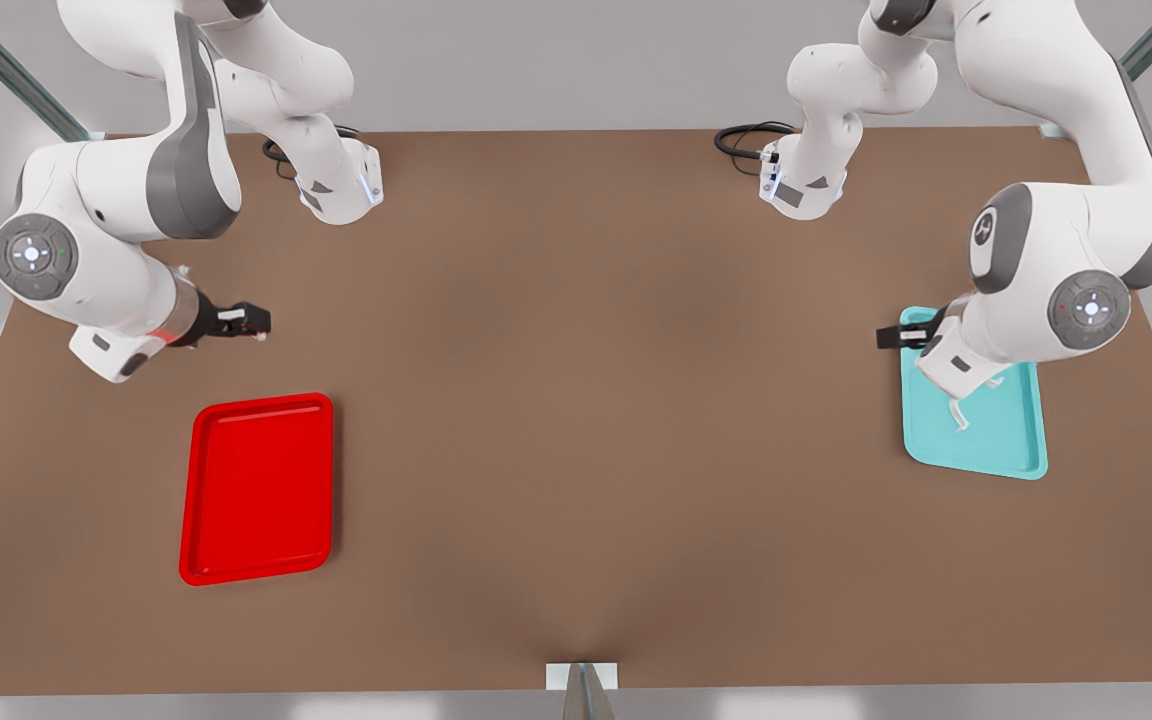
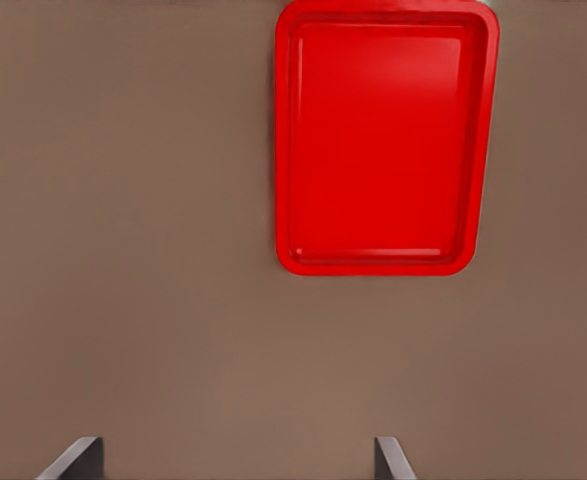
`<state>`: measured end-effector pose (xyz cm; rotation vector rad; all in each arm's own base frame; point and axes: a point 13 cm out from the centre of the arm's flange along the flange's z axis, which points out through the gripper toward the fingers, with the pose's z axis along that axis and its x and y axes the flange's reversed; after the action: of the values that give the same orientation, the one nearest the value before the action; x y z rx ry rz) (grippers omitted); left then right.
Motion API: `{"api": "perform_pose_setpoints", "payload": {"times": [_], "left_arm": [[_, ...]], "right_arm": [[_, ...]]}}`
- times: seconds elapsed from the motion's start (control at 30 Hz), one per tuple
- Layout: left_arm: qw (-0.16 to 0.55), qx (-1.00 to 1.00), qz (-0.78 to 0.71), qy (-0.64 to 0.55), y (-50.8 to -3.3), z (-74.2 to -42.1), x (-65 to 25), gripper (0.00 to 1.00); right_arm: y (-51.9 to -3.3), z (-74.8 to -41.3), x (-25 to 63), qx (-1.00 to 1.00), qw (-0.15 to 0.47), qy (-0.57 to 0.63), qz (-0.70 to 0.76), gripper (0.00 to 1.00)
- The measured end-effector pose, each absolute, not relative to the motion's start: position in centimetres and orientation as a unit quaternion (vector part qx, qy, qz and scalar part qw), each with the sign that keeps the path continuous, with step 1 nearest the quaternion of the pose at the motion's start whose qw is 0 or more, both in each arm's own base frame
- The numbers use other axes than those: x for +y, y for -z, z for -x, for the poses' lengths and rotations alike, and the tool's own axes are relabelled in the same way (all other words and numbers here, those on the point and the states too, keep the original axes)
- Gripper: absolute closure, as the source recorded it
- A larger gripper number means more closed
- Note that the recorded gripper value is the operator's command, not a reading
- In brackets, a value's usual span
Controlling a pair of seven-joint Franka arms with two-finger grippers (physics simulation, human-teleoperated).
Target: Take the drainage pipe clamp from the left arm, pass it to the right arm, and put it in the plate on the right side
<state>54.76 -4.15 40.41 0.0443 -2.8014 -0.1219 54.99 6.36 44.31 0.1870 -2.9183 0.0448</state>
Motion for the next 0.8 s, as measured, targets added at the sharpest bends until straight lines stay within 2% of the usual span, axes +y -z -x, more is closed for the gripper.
{"api": "perform_pose_setpoints", "payload": {"times": [0.07, 0.13, 0.27, 0.37, 0.5, 0.67, 0.73, 0.8], "left_arm": [[0.163, -0.986, -0.013, 0.042, -40.3, -55.0, -4.2, 0.00], [0.174, -0.983, -0.027, 0.046, -38.0, -55.8, -2.6, 0.00], [0.212, -0.966, -0.142, 0.047, -25.5, -58.2, 11.0, 0.00], [0.210, -0.959, -0.186, 0.041, -17.0, -57.0, 17.3, 0.00], [0.191, -0.961, -0.198, 0.034, -8.4, -52.8, 20.1, 0.00], [0.115, -0.973, -0.195, 0.040, -5.2, -53.4, 22.2, 0.01], [0.101, -0.975, -0.192, 0.041, -4.6, -53.3, 22.6, 0.11], [0.090, -0.977, -0.191, 0.041, -4.7, -53.5, 22.9, 0.14]], "right_arm": [[-44.3, -55.4, 6.4, -0.993, 0.100, -0.014, -0.064, 0.00], [-44.3, -55.7, 6.4, -0.993, 0.095, -0.013, -0.064, 0.00], [-44.3, -56.1, 6.6, -0.994, 0.087, -0.012, -0.065, 0.00], [-44.3, -56.2, 6.6, -0.994, 0.085, -0.012, -0.066, 0.00], [-44.2, -56.3, 6.9, -0.994, 0.083, -0.012, -0.068, 0.00], [-44.1, -56.3, 7.7, -0.994, 0.082, -0.014, -0.075, 0.00], [-44.1, -56.3, 7.7, -0.994, 0.082, -0.015, -0.075, 0.00], [-44.1, -56.3, 7.6, -0.994, 0.082, -0.015, -0.074, 0.00]]}}
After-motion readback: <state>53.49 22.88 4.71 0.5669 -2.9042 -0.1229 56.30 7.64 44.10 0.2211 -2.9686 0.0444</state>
